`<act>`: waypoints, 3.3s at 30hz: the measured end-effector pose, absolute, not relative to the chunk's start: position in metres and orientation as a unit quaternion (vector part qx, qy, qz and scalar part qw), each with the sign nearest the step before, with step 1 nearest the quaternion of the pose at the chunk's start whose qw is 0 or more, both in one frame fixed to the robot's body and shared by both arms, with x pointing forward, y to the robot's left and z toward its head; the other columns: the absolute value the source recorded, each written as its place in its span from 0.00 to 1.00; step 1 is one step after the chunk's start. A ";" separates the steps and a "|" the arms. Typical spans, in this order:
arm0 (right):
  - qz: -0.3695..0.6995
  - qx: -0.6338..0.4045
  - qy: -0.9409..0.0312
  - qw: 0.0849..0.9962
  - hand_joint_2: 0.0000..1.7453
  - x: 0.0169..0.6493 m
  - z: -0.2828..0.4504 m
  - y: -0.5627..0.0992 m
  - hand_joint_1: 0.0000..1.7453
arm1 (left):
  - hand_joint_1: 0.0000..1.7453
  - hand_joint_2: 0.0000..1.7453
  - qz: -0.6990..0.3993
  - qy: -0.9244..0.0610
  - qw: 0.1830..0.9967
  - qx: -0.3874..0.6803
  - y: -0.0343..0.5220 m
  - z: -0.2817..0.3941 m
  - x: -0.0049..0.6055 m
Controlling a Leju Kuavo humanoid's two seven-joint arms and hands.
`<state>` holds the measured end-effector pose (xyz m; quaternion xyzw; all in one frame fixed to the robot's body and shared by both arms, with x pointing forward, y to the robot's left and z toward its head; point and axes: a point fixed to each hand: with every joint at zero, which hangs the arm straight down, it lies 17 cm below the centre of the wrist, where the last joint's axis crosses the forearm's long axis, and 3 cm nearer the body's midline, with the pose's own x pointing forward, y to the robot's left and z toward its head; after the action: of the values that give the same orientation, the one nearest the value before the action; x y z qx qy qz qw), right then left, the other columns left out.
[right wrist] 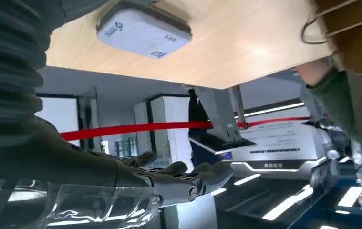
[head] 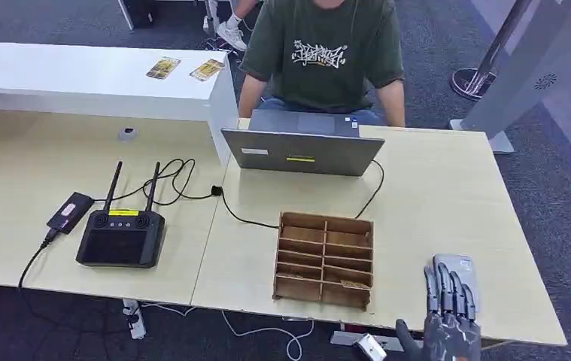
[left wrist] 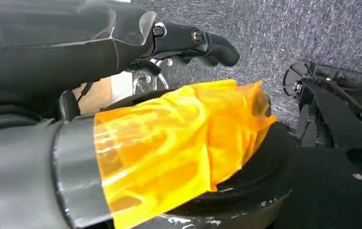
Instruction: Pass the card to the sensor for recognition and then transmit it.
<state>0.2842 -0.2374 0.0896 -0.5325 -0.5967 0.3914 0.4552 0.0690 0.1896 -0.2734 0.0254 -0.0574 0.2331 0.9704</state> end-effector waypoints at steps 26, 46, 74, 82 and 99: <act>0.452 -0.432 -0.633 0.456 1.00 0.309 0.056 -0.169 0.00 | 0.00 0.00 0.230 -0.057 0.971 0.024 0.189 -0.273 0.069; 0.523 -0.421 -0.630 0.391 1.00 0.331 0.051 -0.124 0.00 | 0.00 0.00 0.214 -0.059 0.975 0.022 0.188 -0.273 0.069; 0.533 -0.434 -0.616 0.385 1.00 0.331 0.073 -0.151 0.00 | 0.00 0.00 0.215 -0.066 0.974 0.023 0.188 -0.273 0.071; 0.540 -0.423 -0.612 0.393 1.00 0.330 0.068 -0.151 0.00 | 0.00 0.00 0.215 -0.067 0.974 0.022 0.188 -0.273 0.071; 0.546 -0.435 -0.589 0.407 1.00 0.335 0.061 -0.162 0.00 | 0.00 0.00 0.217 -0.068 0.974 0.021 0.188 -0.273 0.072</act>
<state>0.3348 -0.1623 0.0608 -0.4355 -0.5885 0.5464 0.4068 0.0716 0.1877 -0.2727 0.0209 -0.0675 0.2175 0.9735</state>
